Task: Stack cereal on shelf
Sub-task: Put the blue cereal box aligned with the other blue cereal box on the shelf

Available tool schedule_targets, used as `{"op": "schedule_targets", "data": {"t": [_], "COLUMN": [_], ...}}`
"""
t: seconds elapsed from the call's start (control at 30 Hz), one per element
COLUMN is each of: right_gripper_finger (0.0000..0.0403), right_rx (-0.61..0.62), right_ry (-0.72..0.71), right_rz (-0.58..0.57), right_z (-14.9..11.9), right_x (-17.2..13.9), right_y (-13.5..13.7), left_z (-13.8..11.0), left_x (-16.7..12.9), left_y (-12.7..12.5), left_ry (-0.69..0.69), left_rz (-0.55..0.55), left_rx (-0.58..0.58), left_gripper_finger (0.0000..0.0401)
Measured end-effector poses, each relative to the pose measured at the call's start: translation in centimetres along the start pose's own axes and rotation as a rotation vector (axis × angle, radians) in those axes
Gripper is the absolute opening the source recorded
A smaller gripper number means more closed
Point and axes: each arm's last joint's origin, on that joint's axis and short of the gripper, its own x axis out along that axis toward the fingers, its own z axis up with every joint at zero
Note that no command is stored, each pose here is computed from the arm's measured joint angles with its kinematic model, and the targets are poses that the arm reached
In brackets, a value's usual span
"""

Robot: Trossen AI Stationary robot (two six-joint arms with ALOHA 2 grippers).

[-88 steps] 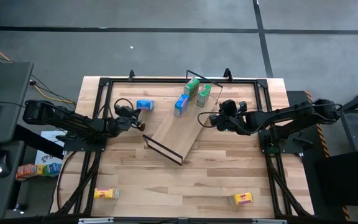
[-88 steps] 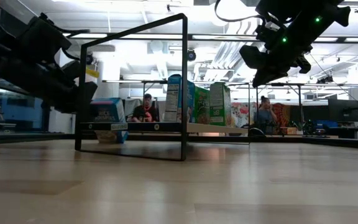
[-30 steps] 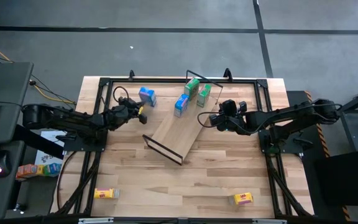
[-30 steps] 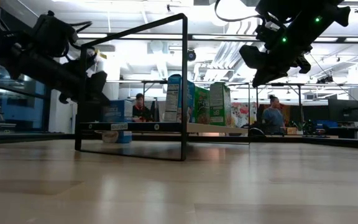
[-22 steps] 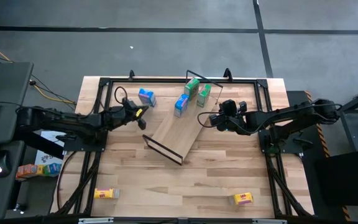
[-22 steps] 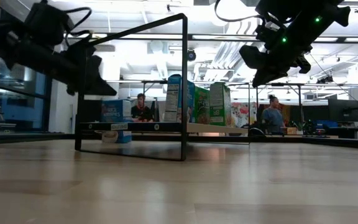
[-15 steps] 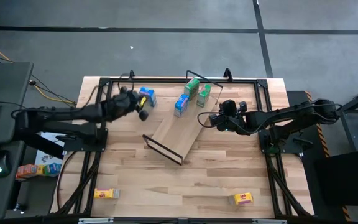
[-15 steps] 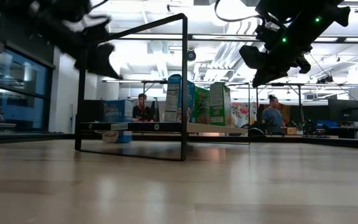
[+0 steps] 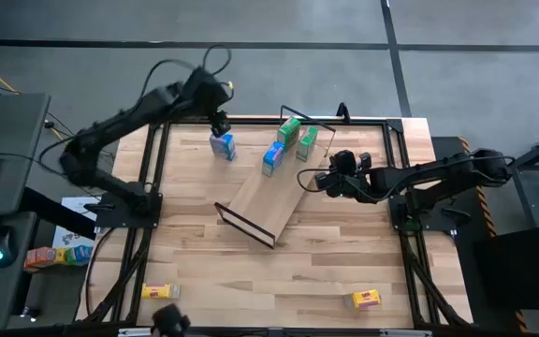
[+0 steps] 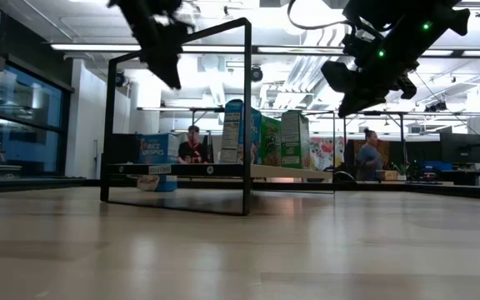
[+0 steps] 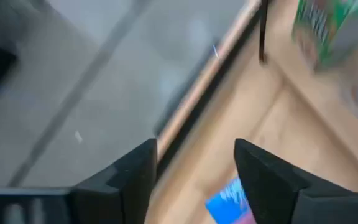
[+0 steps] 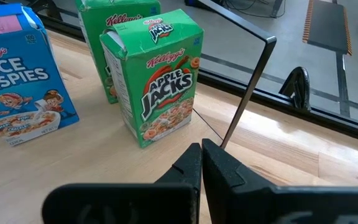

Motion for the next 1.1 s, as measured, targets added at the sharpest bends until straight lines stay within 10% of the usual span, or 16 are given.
{"op": "schedule_targets", "data": {"t": [0.2, 0.63, 0.87, 1.1], "right_gripper_finger": [0.0, 0.0, 0.0, 0.0], "right_rx": [-0.02, -0.05, -0.048, -0.046], "right_ry": [0.012, 0.01, 0.026, 0.027], "right_rz": [-0.009, -0.061, -0.067, -0.065], "right_z": [-0.2, -0.2, -0.1, -0.1], "right_x": [0.0, 0.3, 0.6, 0.6], "right_y": [-0.2, -0.7, -0.9, -0.9], "left_z": [0.3, 0.5, -0.8, -0.5], "left_x": [3.7, 2.9, 2.2, 2.9], "left_y": [0.2, -2.3, -2.7, -2.1], "left_ry": [0.237, 0.056, 0.131, 0.145], "left_rz": [-0.288, -0.532, -0.304, -0.144], "left_rx": [0.036, 0.264, 0.458, 0.288], "left_gripper_finger": [0.025, 0.0259, 0.0247, 0.0246]}}
